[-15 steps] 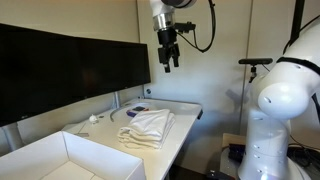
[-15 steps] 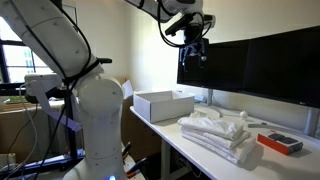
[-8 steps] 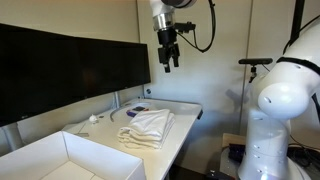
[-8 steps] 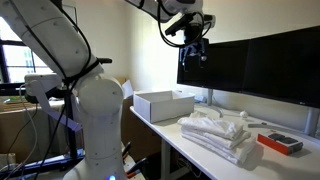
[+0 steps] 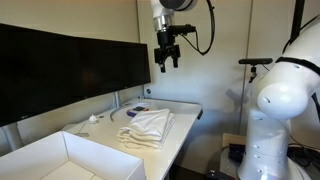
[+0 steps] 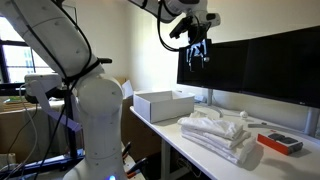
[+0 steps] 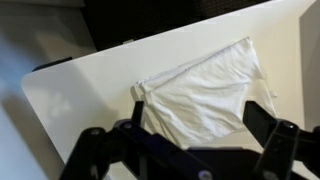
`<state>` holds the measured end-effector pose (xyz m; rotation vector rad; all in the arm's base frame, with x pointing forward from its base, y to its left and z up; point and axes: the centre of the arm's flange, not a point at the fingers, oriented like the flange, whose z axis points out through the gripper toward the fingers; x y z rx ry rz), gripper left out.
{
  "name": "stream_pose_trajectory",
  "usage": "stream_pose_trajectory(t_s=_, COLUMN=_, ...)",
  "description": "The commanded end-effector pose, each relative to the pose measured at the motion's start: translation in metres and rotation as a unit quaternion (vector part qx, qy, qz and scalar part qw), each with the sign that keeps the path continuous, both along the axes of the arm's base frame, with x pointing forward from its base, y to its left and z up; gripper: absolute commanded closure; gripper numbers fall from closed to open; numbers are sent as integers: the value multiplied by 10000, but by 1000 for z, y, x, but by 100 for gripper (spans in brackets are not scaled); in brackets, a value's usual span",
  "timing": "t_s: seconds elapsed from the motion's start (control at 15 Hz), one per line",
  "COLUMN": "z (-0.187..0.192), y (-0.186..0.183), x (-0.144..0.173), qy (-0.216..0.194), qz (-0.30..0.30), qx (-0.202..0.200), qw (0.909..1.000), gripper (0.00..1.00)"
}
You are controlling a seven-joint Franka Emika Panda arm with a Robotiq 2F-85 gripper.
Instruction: Pick up three towel from the table and put it in the box.
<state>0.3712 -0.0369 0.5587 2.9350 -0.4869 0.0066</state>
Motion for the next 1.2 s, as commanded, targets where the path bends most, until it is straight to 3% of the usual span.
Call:
stream_pose_trajectory(t_s=0.0, z=-11, y=-6, x=1, qy=-248, qz=-745, qx=122, qw=9968, gripper=0)
stream_pose_trajectory(t_s=0.2, z=-19, y=-7, x=22, qy=-351, qz=-1359, qx=398, qw=9893, gripper=0)
stream_pose_trajectory(t_s=0.6, z=-42, y=-27, x=58, qy=-818, qz=-2645, qx=1210, qw=9533, gripper=0)
stream_pose_trajectory(t_s=0.87, z=-66, y=-50, x=70, qy=-1132, qz=-3444, qx=1650, qw=9172, gripper=0)
stream_pose_trajectory(t_s=1.13, z=-92, y=-82, x=73, qy=-1355, qz=-4206, qx=2098, qw=8722, gripper=0)
